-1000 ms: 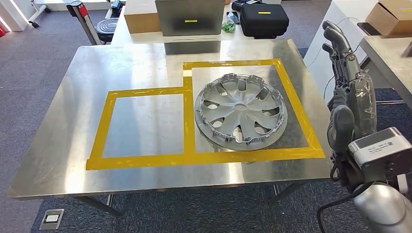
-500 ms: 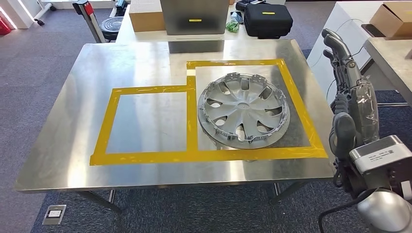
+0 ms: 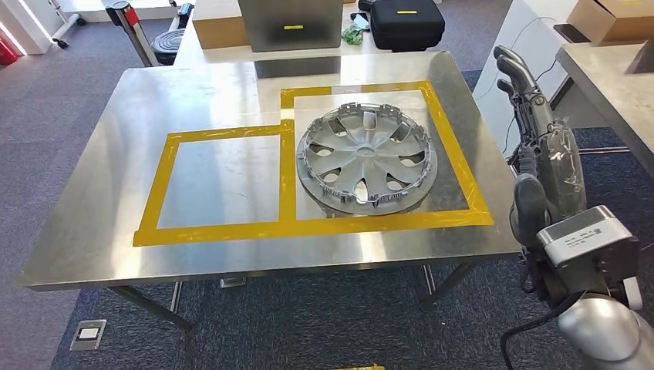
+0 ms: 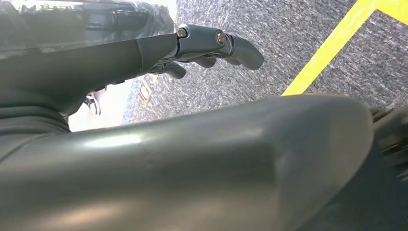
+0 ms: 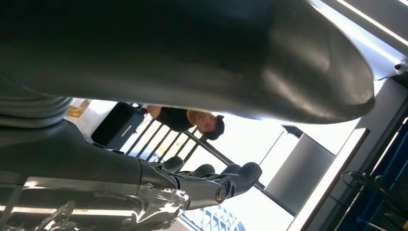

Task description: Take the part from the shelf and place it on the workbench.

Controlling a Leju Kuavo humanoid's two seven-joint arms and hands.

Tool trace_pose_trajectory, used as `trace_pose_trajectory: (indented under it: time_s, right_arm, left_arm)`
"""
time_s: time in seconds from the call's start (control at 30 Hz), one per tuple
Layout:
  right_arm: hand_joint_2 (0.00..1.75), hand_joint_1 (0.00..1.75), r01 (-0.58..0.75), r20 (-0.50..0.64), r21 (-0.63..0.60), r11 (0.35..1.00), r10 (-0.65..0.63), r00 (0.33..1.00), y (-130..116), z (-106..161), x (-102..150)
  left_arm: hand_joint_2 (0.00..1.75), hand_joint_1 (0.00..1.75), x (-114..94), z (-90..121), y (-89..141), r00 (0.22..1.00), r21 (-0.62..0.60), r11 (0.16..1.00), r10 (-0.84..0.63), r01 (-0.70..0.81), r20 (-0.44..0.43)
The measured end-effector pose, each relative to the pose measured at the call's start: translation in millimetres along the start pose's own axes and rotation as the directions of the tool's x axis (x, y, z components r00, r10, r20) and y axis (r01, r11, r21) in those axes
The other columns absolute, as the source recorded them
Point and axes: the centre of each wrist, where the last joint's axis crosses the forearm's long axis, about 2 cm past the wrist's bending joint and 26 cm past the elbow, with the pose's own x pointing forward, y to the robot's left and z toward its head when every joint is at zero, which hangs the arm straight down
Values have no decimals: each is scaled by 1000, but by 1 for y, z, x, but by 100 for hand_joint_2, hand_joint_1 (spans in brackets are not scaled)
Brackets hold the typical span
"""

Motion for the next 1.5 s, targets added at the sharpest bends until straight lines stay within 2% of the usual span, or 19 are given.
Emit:
trace_pose_trajectory:
  time_s: [0.43, 0.57, 1.5]
  right_arm:
    - [0, 0, -2, -1, 4, 1000, 2, 1000, -1, 1, 1]
    - [175, 0, -3, 0, 8, 1000, 3, 1000, -2, 0, 2]
    - [175, 0, -3, -9, 27, 1000, 3, 1000, -2, -1, 2]
  left_arm:
    - [0, 0, 2, 0, 1, 1000, 2, 1000, 0, 0, -1]
    - [0, 0, 2, 0, 1, 1000, 3, 1000, 0, 0, -1]
    - [0, 0, 4, 0, 3, 1000, 16, 1000, 2, -2, -4]
